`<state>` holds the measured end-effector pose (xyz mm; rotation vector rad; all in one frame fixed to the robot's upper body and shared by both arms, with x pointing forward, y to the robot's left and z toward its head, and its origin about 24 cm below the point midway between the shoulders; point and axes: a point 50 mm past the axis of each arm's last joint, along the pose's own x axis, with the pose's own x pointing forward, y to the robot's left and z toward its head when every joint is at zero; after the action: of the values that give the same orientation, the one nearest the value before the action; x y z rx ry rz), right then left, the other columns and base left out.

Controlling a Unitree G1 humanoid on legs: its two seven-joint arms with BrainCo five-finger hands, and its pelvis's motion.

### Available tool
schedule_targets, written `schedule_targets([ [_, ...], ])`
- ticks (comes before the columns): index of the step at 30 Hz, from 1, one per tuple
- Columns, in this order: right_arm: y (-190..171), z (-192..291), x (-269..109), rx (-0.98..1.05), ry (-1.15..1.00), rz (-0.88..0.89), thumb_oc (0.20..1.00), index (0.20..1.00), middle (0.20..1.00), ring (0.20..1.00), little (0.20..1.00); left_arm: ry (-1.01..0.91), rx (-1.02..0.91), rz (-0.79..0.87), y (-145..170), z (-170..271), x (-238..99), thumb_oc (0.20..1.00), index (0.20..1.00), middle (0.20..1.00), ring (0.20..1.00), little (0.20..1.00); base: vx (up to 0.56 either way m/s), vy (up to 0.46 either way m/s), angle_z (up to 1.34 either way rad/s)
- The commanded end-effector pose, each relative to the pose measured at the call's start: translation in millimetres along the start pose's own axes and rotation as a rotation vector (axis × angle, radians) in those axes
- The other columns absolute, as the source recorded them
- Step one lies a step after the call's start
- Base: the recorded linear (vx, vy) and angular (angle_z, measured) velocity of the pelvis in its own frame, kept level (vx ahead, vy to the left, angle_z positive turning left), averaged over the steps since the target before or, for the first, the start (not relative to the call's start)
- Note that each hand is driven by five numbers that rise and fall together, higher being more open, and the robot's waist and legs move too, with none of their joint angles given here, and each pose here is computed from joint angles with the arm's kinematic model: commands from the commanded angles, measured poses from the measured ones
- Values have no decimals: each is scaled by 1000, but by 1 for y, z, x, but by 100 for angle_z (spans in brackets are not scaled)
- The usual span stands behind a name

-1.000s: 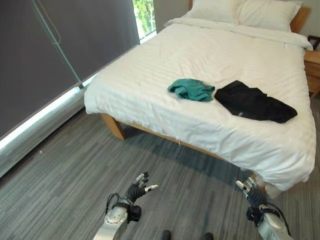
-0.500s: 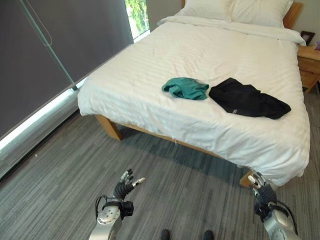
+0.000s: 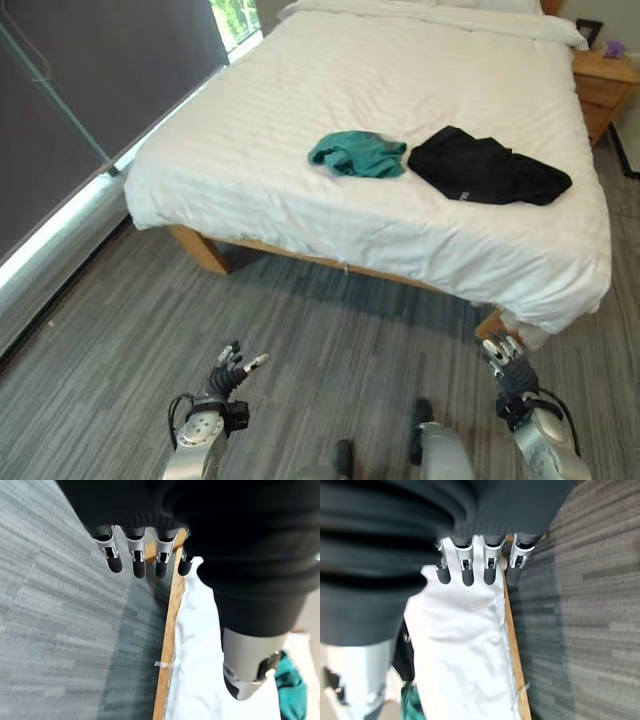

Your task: Pick up bed clothes into laundry basket.

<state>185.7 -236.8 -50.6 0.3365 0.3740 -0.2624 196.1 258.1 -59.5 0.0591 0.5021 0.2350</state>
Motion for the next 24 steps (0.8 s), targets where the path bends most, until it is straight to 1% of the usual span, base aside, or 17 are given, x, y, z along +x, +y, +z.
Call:
schedule_targets([
  [1, 4, 28, 7, 1, -131, 31, 1000, 1000, 1000, 1000, 1000, -128, 54, -9, 7, 25, -1, 1000, 1000, 1000, 1000, 1000, 230, -67, 33],
  [3, 2, 29, 8, -5, -132, 23, 1000, 1000, 1000, 1000, 1000, -122, 47, -21, 3, 23, 0, 1000, 1000, 1000, 1000, 1000, 261, -88, 24],
  [5, -5, 37, 9, 33, -169, -3, 1000, 1000, 1000, 1000, 1000, -124, 11, -45, -6, 23, 2, 1000, 1000, 1000, 1000, 1000, 257, -172, 20],
  [8, -12, 49, 11, -24, -189, -14, 1000, 1000, 1000, 1000, 1000, -139, -6, -73, -13, 26, 1, 1000, 1000, 1000, 1000, 1000, 170, -135, 35],
  [11, -16, 59, 15, 6, -228, -54, 1000, 1000, 1000, 1000, 1000, -133, -54, -93, -21, 24, -1, 1000, 1000, 1000, 1000, 1000, 287, -6, -53],
  [13, -19, 61, 13, 7, -241, -64, 1000, 1000, 1000, 1000, 1000, -129, -49, -109, -23, 23, -2, 1000, 1000, 1000, 1000, 1000, 282, 74, -41],
  [14, -20, 64, 12, -13, -253, -68, 1000, 1000, 1000, 1000, 1000, -126, -35, -128, -27, 22, -2, 1000, 1000, 1000, 1000, 1000, 378, 163, -36],
  [15, -21, 71, 11, -87, -270, -59, 1000, 1000, 1000, 1000, 1000, -142, -11, -143, -27, 26, -2, 1000, 1000, 1000, 1000, 1000, 258, 124, -27],
  [19, -19, 80, 13, -101, -303, -48, 1000, 1000, 1000, 1000, 1000, -160, 13, -171, -30, 30, -1, 1000, 1000, 1000, 1000, 1000, 182, 158, -39],
  [22, -16, 100, 14, -208, -357, -20, 1000, 1000, 1000, 1000, 1000, -184, 32, -180, -23, 35, -4, 1000, 1000, 1000, 1000, 1000, 135, 138, -51],
  [23, -16, 100, 14, -209, -357, -20, 1000, 1000, 1000, 1000, 1000, -183, 32, -180, -23, 35, -4, 1000, 1000, 1000, 1000, 1000, 109, 107, -16],
  [24, -15, 107, 14, -273, -369, -8, 1000, 1000, 1000, 1000, 1000, -180, 41, -182, -21, 34, -5, 1000, 1000, 1000, 1000, 1000, 63, 56, -5],
])
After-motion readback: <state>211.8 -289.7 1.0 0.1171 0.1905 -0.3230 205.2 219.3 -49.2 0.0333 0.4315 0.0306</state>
